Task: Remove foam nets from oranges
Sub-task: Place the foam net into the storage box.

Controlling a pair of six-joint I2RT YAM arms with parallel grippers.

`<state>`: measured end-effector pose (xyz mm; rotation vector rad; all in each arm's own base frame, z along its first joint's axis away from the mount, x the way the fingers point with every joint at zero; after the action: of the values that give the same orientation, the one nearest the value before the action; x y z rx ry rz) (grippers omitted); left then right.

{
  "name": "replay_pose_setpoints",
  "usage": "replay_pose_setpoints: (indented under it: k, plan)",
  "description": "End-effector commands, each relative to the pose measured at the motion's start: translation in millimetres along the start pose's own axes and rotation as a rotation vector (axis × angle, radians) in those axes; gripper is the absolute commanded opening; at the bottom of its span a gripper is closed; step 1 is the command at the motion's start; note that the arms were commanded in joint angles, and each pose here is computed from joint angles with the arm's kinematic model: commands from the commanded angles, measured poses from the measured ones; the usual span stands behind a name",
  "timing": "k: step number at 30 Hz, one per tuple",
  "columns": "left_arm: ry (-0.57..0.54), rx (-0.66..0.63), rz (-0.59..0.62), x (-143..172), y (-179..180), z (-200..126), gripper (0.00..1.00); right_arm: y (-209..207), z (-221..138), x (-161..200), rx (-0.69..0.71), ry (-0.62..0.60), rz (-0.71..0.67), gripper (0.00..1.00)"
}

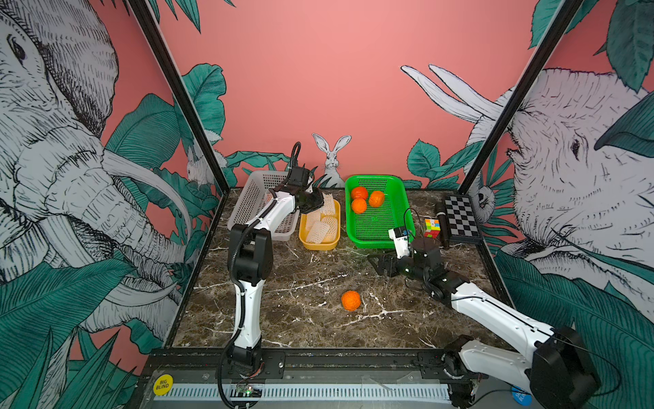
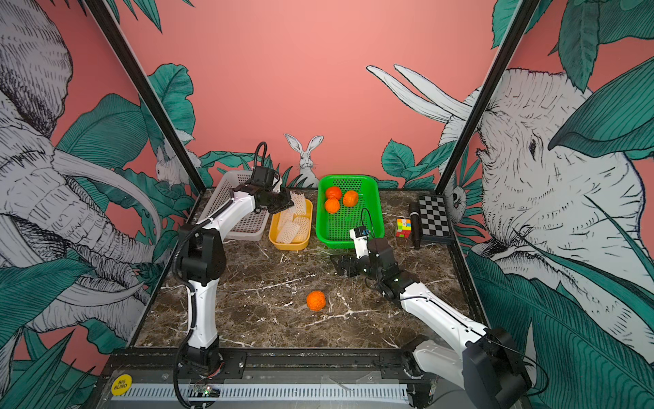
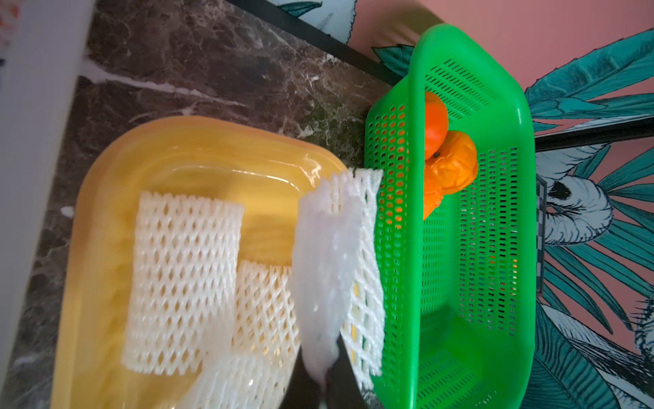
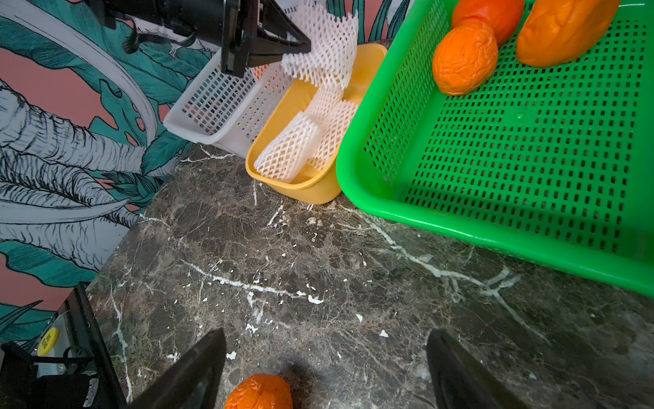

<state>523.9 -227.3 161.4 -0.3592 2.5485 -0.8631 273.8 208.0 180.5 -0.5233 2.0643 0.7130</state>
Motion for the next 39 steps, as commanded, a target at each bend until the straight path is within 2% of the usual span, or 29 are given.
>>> replay_pose_setpoints:
  k: [1, 6, 15, 29, 34, 37, 39]
  plan:
    - [0.044, -0.006, 0.021, 5, 0, 3, 0.0, 3, -3, -10, -0.008, -0.029, -0.001, 0.88]
    - [0.057, -0.073, 0.085, 7, 11, 3, 0.06, 3, -2, -9, -0.011, -0.027, 0.003, 0.88]
    - [0.082, -0.187, 0.236, 2, 23, 9, 0.28, 5, -2, -13, -0.023, -0.036, 0.006, 0.88]
    - [0.057, -0.21, 0.499, -1, 10, 2, 0.56, 6, -7, -24, -0.009, -0.056, -0.026, 0.88]
    - [0.055, -0.2, 0.531, -2, 7, -3, 0.55, 8, -2, -44, -0.012, -0.093, -0.025, 0.8]
    - [0.057, -0.198, 0.54, -1, 5, -5, 0.54, 9, 8, -63, -0.017, -0.097, -0.001, 0.69]
    - [0.057, -0.197, 0.547, -1, 5, -8, 0.54, 8, 19, -75, -0.009, -0.083, 0.026, 0.57]
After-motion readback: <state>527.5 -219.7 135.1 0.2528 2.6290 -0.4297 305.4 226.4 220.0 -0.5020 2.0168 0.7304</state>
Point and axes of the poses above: each gripper's point midway between its finger pads, its own z axis out along the fingers, its own y axis along the line the jaws close on, x = y × z, the point moved 2 cm from there along -z, back along the fingers, and after that the axes turned 9 degrees about -z, right-handed, at the moved point
